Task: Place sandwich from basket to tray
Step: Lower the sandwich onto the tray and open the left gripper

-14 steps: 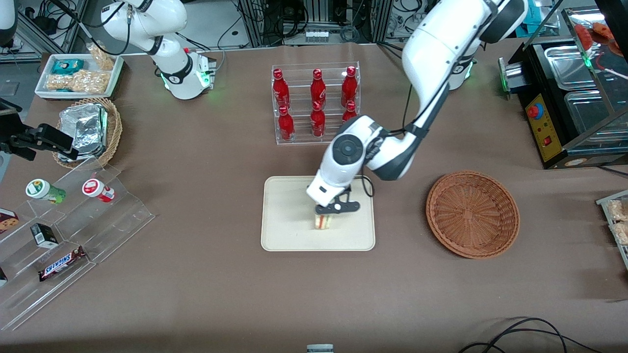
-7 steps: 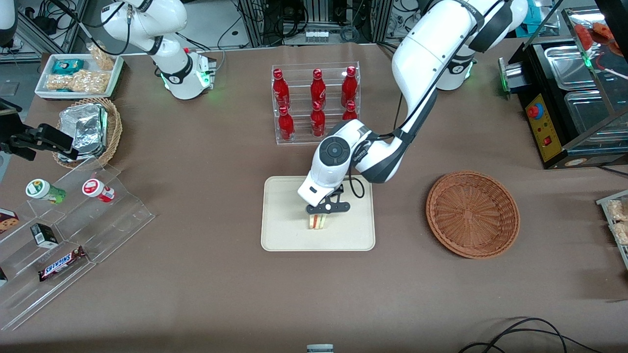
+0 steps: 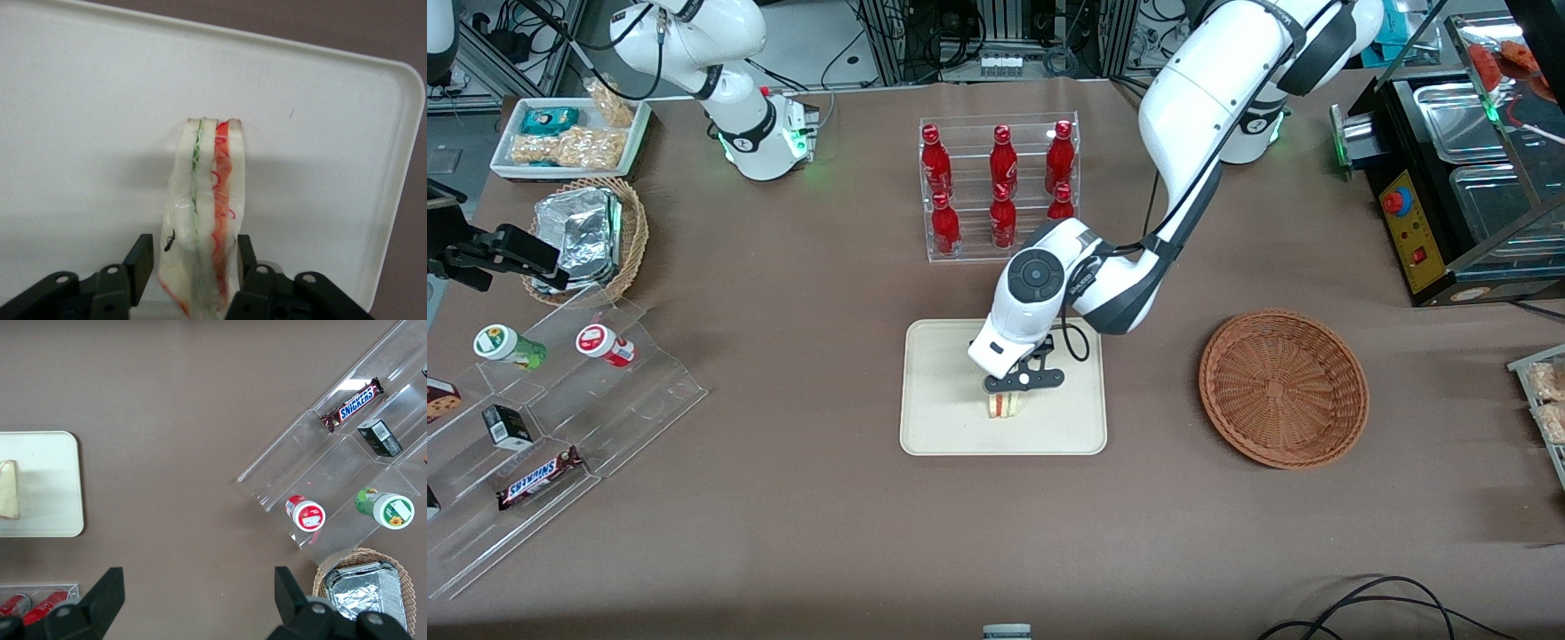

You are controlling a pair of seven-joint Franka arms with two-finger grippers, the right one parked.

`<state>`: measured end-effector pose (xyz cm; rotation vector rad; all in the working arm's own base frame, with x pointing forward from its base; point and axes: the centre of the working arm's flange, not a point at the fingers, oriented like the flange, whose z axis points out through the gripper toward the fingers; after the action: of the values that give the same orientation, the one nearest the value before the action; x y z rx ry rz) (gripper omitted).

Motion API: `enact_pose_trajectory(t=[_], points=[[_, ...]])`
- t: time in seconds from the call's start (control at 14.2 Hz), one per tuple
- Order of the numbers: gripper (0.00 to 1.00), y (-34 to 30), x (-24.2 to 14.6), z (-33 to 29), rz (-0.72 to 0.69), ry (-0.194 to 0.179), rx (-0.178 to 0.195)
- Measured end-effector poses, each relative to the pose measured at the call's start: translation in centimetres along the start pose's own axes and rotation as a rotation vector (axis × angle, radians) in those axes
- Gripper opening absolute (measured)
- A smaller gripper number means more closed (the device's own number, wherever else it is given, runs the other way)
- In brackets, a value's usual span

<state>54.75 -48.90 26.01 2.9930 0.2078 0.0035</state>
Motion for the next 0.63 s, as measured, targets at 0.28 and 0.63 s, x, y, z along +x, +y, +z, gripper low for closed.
enact_pose_trajectory(t=[0.28, 0.63], points=[[1.00, -2.0, 2.7, -8.0, -0.037, 0.033, 0.042], [1.00, -8.1, 4.6, -19.4, -0.131, 0.041, 0.169]])
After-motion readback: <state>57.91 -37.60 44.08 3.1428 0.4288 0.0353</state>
